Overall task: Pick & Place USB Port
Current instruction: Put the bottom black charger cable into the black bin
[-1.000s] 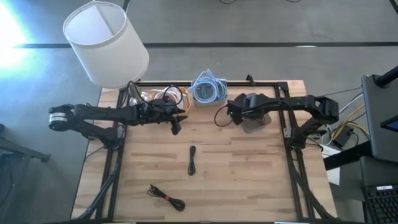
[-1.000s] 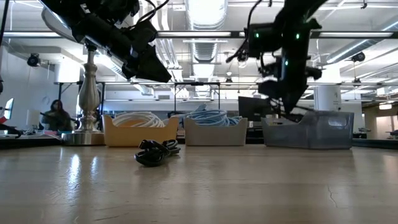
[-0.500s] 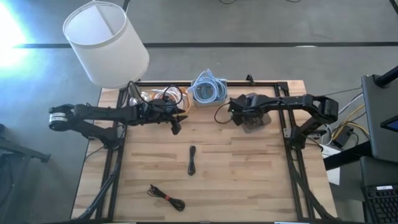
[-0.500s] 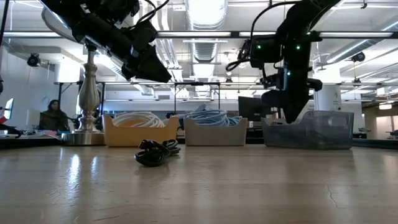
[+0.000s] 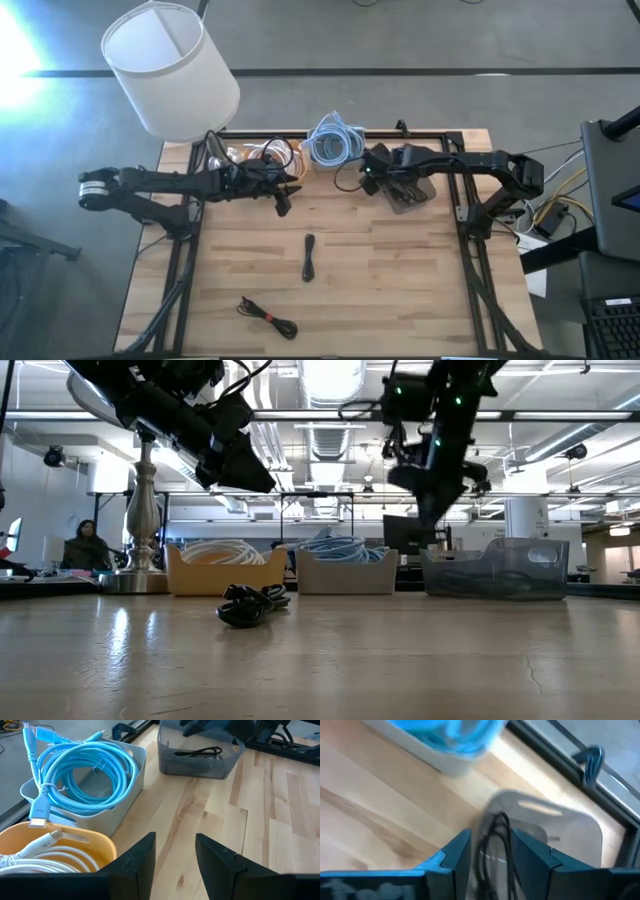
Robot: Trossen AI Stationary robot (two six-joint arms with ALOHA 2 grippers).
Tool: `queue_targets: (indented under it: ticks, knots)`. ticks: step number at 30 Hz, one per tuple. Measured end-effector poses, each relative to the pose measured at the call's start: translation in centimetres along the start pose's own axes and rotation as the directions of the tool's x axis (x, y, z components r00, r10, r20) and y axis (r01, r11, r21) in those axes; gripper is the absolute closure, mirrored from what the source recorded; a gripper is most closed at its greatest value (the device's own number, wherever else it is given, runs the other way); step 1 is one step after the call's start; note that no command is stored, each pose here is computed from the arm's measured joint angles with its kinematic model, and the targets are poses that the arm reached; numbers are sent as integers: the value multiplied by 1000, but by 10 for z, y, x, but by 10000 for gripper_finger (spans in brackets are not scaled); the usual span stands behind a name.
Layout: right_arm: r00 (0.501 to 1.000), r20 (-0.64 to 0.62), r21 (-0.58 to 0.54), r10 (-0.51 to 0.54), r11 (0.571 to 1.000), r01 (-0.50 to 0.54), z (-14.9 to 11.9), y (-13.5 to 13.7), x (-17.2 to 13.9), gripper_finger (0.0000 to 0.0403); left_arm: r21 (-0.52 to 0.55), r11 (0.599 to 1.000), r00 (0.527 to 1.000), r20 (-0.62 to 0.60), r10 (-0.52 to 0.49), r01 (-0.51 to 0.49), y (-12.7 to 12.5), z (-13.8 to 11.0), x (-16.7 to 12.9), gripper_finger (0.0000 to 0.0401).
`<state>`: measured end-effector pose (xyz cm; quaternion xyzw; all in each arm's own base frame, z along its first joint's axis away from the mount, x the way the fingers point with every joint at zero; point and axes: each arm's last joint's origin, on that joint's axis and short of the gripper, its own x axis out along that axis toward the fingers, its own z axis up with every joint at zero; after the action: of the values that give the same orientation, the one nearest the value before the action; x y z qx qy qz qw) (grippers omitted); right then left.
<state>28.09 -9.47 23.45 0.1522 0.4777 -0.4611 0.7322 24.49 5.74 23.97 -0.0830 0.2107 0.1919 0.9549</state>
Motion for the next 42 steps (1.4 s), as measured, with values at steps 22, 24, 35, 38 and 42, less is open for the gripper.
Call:
queue_targets:
  ticks: [22, 24, 35, 38, 42]
  knots:
    - [796, 165, -80, 583, 812, -578, -37, 88, -35, 273, 21, 999, 997, -68, -32, 33, -4, -7, -1, 259]
    - [778, 166, -86, 606, 795, -600, -43, 91, -33, 275, 32, 996, 993, -94, -78, 81, -6, -9, -1, 259]
    - [774, 156, -96, 613, 790, -606, -49, 92, -29, 279, -69, 942, 911, -241, -336, 329, -23, -46, -4, 259]
    - [775, 154, -99, 613, 790, -606, -49, 92, -28, 276, -76, 894, 848, -292, -442, 441, -33, -59, -8, 259]
    - [775, 154, -112, 613, 790, -603, -49, 91, -28, 273, -46, 823, 765, -345, -544, 566, -54, -71, -16, 259]
